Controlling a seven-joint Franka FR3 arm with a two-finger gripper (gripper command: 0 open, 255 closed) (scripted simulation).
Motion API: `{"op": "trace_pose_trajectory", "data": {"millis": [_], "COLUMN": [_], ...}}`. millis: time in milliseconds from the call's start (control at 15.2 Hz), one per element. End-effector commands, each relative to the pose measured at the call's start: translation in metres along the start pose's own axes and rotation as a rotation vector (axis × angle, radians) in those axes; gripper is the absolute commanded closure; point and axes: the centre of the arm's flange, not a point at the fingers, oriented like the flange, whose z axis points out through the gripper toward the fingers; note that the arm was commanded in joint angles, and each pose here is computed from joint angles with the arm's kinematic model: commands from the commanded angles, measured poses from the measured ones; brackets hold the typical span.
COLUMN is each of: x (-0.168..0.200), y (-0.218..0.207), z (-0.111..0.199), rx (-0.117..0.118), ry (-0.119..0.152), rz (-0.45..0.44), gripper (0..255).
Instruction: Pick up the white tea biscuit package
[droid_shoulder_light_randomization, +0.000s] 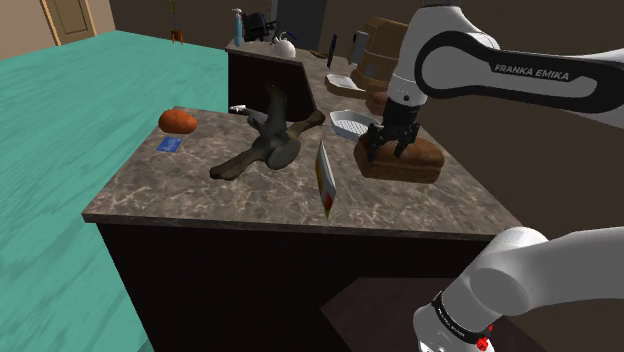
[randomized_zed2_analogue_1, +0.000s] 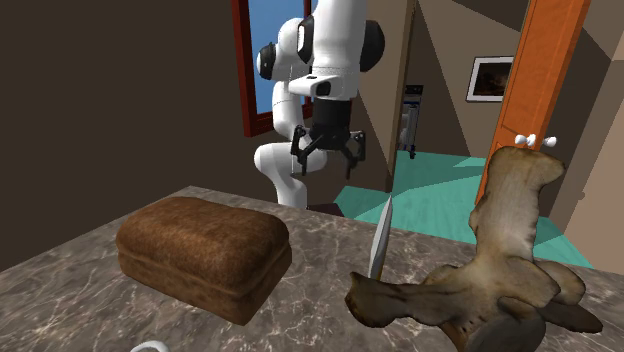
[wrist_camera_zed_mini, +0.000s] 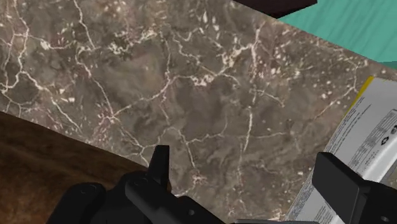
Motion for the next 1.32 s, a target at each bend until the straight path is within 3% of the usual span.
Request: {"op": "trace_pose_trajectory", "data": {"millis": [0, 594, 1254], "x": [0.011, 0.084, 0.089], "y": [-0.022, -0.100, -0.107], "z": [0.005, 0.023, 0.063], "rx": [0.010, 0.049, 0.051], "ry": [0.014, 0.076, 0.080], "rz": [0.061, 0.312, 0.325], "gripper": [0, 0, 0]}}
